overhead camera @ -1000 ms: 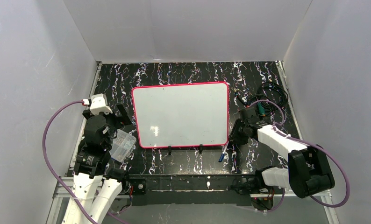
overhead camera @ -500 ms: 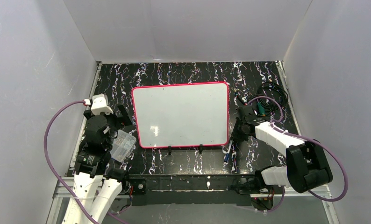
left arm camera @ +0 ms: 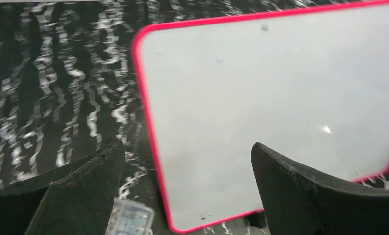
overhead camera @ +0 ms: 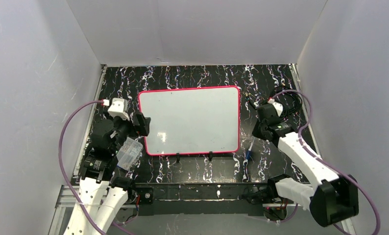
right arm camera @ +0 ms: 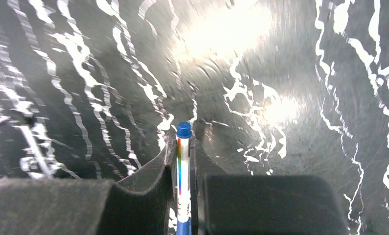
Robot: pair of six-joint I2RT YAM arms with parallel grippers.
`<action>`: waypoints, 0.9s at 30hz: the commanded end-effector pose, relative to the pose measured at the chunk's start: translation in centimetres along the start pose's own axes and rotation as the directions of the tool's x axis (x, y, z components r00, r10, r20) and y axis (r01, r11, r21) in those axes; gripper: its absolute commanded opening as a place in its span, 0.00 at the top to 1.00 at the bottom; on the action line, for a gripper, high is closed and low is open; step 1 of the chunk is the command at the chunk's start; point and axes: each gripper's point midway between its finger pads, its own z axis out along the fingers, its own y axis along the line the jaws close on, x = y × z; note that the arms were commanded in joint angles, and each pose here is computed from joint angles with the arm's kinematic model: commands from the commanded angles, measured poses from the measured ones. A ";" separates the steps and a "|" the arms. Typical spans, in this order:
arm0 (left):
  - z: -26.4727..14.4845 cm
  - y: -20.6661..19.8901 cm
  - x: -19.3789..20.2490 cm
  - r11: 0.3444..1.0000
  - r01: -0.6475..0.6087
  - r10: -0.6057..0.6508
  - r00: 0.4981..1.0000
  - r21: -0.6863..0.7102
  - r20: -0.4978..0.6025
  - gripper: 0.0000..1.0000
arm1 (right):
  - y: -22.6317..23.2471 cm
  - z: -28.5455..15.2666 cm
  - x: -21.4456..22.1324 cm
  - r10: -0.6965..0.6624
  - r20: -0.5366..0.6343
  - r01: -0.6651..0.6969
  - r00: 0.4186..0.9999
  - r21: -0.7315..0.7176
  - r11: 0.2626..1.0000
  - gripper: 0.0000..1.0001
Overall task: Write a sentence on the whiteboard
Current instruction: Open the whiteboard marker at the center of the board.
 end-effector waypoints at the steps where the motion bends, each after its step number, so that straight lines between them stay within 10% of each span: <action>1: -0.6 -6.4 -0.8 0.930 -0.046 0.050 0.999 0.364 -0.001 0.01 | 1.4 -4.5 -4.8 -0.008 0.157 0.022 0.988 -0.089 0.996 0.99; 9: -3.6 -12.3 -3.7 0.789 0.091 -0.080 0.996 0.608 -0.045 0.01 | 8.0 -13.3 -9.2 0.054 0.297 0.104 0.953 -0.489 0.866 0.99; 17: -5.6 -19.2 -5.2 0.595 0.245 -0.214 0.966 0.766 -0.143 0.03 | 14.1 -21.5 -11.3 0.232 0.331 0.168 0.915 -0.834 0.525 0.99; 27: -4.9 -29.0 -1.9 0.496 0.289 -0.110 0.956 0.819 -0.271 0.03 | 19.9 -24.5 -11.1 0.251 0.287 0.209 0.925 -0.932 0.298 0.99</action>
